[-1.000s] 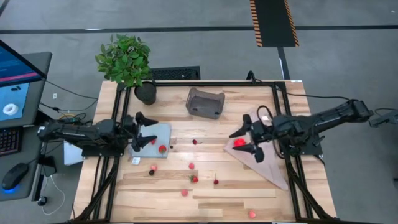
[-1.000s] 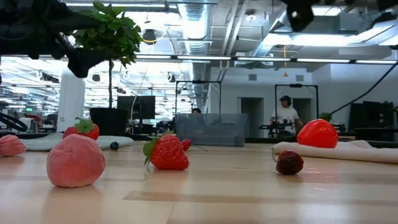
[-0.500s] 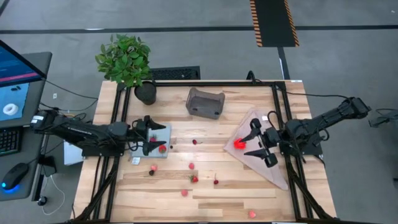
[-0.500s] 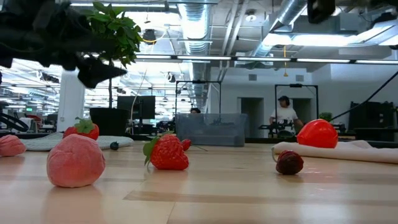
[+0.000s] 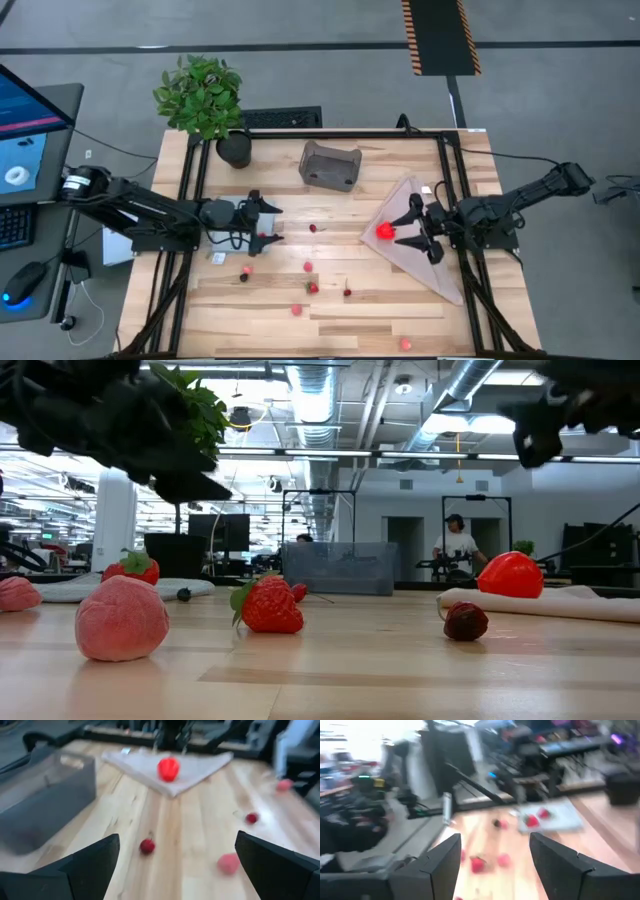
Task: Pick and placing Produce into tupperware
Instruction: Put the red cherry into the black bin
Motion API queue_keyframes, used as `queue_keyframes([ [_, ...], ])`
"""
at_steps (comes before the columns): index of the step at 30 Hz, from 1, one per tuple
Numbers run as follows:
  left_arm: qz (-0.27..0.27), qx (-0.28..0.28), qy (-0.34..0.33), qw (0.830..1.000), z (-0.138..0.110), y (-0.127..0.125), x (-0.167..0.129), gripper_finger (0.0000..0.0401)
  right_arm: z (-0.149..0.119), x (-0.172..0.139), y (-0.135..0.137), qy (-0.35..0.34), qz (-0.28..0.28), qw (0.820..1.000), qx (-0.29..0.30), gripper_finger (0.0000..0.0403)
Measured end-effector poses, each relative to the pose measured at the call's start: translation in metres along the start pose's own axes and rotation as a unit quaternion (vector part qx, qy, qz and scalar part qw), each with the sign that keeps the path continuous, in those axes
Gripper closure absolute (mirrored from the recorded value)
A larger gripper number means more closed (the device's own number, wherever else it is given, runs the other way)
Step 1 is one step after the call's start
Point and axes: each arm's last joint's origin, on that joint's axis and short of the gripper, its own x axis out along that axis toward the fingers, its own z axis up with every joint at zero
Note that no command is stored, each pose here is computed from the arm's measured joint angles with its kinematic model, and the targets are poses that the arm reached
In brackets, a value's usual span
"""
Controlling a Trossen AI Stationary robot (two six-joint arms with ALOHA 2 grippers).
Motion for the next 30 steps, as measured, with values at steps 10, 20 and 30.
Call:
queue_keyframes([
  [10,0.054,0.024,0.085,0.995,0.009,0.000,0.053,0.0016,-0.005,0.000,-0.009,0.029,-0.038,0.999,0.016,0.0143],
  [20,0.059,0.052,0.148,0.986,-0.006,0.003,0.101,0.0017,-0.006,0.000,-0.005,0.034,-0.023,0.999,0.006,0.0143],
  [30,0.037,0.052,0.176,0.982,-0.009,0.013,0.121,0.0017,-0.007,-0.001,-0.001,0.037,-0.006,0.999,0.004,0.0143],
])
